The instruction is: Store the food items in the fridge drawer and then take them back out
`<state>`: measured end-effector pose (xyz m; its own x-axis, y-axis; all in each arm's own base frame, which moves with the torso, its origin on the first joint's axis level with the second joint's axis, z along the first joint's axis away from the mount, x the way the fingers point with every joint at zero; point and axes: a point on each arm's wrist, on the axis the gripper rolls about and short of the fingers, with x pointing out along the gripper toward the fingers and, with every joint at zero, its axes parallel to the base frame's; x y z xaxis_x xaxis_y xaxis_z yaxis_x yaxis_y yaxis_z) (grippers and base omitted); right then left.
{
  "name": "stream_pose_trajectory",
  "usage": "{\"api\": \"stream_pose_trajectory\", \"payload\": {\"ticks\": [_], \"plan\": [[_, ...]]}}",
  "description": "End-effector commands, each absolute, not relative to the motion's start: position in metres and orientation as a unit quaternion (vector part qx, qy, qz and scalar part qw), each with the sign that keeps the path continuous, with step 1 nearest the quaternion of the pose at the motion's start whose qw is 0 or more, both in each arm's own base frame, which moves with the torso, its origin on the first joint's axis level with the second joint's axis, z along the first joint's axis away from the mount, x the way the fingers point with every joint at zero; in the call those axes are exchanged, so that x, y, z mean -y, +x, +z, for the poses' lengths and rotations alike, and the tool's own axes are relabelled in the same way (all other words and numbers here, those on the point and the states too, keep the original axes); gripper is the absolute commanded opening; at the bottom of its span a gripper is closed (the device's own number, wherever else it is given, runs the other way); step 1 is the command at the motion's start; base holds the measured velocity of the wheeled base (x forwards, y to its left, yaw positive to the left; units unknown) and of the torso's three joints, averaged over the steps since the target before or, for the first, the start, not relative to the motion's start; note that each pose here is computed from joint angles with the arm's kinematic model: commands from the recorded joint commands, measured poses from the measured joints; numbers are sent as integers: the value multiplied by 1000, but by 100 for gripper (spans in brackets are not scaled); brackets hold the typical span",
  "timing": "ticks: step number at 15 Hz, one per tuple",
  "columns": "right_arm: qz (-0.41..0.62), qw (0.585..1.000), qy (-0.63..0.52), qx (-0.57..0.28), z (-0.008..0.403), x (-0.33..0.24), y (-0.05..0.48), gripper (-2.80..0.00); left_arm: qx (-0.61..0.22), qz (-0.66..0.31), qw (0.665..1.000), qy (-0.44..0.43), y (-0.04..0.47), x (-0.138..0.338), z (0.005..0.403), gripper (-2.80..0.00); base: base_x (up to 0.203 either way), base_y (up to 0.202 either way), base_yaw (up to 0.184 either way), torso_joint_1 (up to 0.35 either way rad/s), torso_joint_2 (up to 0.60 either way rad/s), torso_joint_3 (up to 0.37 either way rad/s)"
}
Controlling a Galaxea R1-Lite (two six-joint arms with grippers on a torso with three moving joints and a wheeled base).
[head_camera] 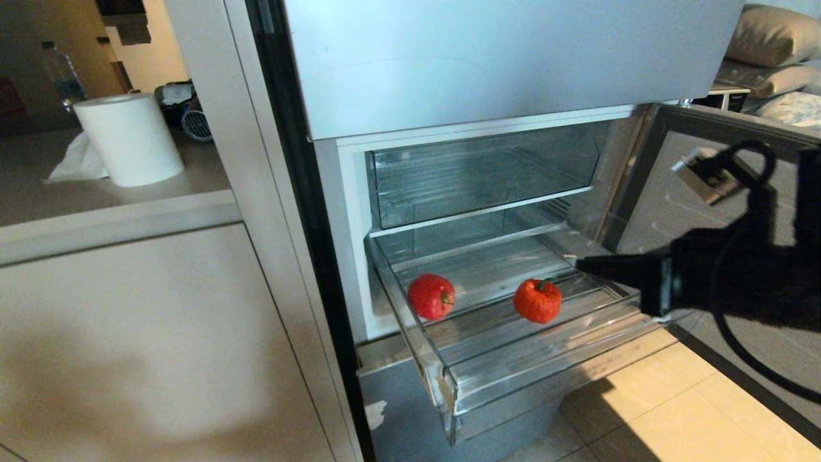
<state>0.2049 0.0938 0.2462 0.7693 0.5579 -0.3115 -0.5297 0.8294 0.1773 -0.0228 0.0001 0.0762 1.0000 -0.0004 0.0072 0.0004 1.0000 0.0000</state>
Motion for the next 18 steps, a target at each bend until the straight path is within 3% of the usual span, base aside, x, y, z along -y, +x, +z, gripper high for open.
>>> {"api": "stream_pose_trajectory", "payload": {"ticks": [1, 5, 12, 15, 18], "plan": [[295, 937, 37, -182, 237, -67, 138, -280, 2, 0, 1000, 0, -23, 0, 76, -280, 0, 0, 0, 0, 0, 0], [267, 919, 18, -289, 203, -67, 135, -280, 3, 0, 1000, 0, -23, 0, 76, -280, 0, 0, 0, 0, 0, 0], [224, 882, -11, -415, 147, -104, 222, -280, 2, 0, 1000, 0, -23, 0, 76, -280, 0, 0, 0, 0, 0, 0], [218, 906, 2, -364, 132, -127, 276, -280, 2, 0, 1000, 0, -23, 0, 76, -280, 0, 0, 0, 0, 0, 0], [218, 950, 71, -214, 142, -151, 319, -280, 2, 0, 1000, 0, -23, 0, 76, -280, 0, 0, 0, 0, 0, 0]]}}
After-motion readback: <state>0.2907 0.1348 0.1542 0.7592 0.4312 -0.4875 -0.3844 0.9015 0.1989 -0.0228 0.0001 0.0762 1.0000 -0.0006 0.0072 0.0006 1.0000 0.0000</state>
